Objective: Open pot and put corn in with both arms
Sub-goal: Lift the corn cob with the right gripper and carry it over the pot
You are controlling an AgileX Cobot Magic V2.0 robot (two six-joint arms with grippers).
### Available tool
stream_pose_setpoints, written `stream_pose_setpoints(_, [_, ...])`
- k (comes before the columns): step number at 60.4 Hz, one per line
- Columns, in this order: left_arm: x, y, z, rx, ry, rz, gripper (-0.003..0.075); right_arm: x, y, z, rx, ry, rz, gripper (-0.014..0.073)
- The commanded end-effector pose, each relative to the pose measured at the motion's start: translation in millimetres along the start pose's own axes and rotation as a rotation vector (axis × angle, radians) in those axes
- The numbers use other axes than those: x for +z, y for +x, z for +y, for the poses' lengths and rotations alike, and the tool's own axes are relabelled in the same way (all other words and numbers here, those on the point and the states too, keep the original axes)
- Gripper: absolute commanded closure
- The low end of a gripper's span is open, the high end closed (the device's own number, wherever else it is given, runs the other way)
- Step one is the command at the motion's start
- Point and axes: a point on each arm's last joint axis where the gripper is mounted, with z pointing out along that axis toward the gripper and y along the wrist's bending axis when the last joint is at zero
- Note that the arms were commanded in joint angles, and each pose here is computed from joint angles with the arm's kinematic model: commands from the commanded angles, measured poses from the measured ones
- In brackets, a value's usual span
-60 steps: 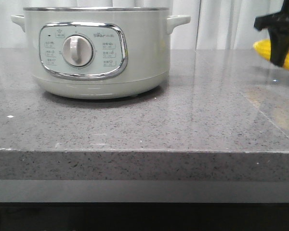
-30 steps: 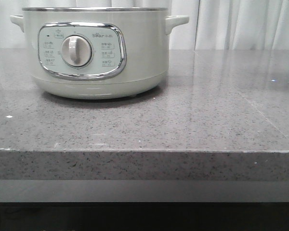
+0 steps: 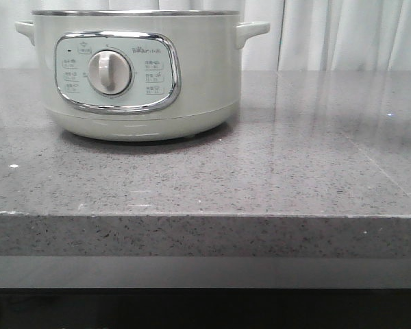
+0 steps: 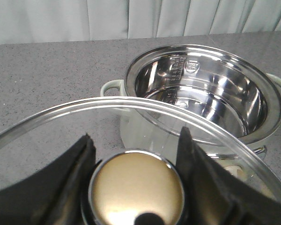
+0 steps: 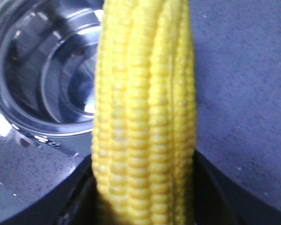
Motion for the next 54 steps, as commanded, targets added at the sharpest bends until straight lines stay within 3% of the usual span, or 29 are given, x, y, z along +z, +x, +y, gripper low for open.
stream_pose_setpoints(1, [-12, -25, 0, -0.017, 0.001, -0.199, 0.0459, -16, -15, 21, -0.049, -0.052, -0.162, 0.0328])
stream_pose_setpoints(27, [-12, -25, 0, -0.017, 0.001, -0.199, 0.0459, 38, -32, 65, -0.148, -0.139, -0.187, 0.0328])
stream_pose_setpoints(54, [-12, -25, 0, -0.017, 0.001, -0.197, 0.0459, 115, -52, 67, -0.219, -0.095, -0.136, 0.0328])
